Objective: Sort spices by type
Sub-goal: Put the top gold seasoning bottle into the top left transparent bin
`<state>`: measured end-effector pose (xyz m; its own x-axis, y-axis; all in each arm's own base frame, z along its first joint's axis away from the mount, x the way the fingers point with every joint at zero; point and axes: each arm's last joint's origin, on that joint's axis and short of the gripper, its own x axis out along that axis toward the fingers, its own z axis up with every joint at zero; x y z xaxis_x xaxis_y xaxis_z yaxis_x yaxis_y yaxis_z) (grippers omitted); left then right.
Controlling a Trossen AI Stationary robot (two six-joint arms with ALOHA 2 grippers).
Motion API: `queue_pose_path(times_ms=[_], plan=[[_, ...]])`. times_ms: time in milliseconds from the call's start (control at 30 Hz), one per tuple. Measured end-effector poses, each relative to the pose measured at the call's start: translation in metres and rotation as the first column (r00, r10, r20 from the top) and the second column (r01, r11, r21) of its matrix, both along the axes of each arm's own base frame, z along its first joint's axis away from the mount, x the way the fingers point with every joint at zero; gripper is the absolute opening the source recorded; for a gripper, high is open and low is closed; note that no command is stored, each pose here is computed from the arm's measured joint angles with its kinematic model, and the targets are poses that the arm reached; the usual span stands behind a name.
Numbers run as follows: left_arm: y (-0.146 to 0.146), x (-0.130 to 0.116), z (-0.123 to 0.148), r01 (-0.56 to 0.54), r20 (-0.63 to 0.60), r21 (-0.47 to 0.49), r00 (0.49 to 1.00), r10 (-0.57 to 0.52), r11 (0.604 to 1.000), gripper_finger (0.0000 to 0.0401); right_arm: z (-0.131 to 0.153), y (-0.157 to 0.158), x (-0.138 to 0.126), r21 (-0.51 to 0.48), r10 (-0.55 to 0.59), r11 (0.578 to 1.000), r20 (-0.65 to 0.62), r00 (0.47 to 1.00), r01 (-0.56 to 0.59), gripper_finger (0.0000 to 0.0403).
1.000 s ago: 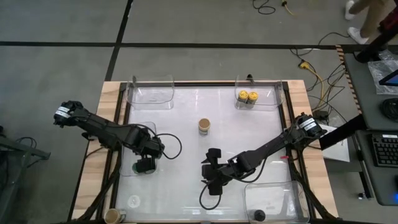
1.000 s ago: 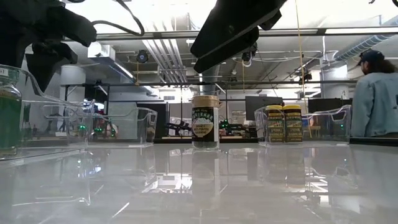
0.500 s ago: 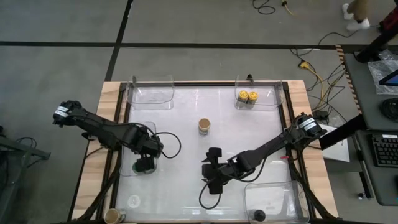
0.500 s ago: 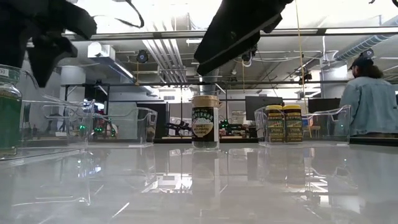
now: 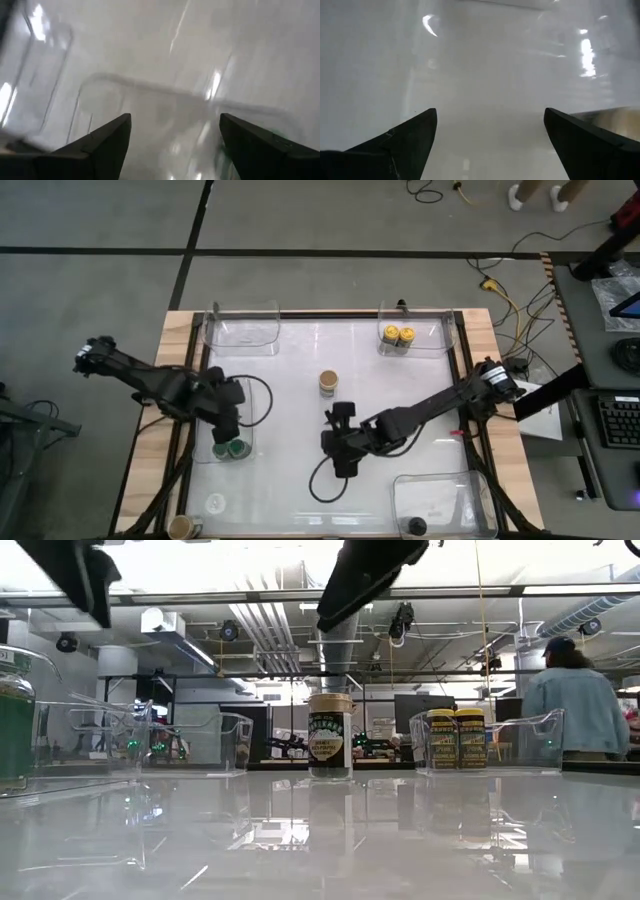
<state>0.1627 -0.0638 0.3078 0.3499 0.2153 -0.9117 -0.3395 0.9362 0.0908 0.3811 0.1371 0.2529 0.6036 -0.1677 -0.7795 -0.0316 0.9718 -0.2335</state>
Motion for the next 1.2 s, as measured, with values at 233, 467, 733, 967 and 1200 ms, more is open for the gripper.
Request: queue_pose_path(times_ms=[233, 467, 733, 967, 1200], plan=[[-0.027, -0.002, 0.016, 0.064, 0.357, 0.076, 0.930, -0.087, 0.995, 0.0288, 0.038, -0.057, 0.013, -0.153, -0.123, 0.981, -0.012, 0.992, 0.120, 0.0359], [-0.061, -0.002, 0.014, 0.133, 0.501, 0.260, 0.828, -0.252, 0.956, 0.0288, 0.028, -0.146, 0.019, 0.047, -0.283, 0.956, -0.102, 0.954, 0.289, 0.0359], [-0.088, -0.009, -0.032, 0.091, 0.553, 0.388, 0.774, -0.310, 0.917, 0.0288, 0.018, -0.170, 0.018, 0.069, -0.316, 0.943, -0.122, 0.941, 0.326, 0.0359], [-0.093, -0.004, -0.080, 0.093, 0.585, 0.391, 0.743, -0.325, 0.916, 0.0288, 0.022, -0.170, 0.020, 0.129, -0.327, 0.932, -0.106, 0.939, 0.339, 0.0359], [-0.092, -0.004, -0.098, 0.107, 0.586, 0.411, 0.730, -0.352, 0.906, 0.0288, 0.054, -0.168, 0.017, 0.149, -0.342, 0.924, -0.095, 0.935, 0.353, 0.0359]])
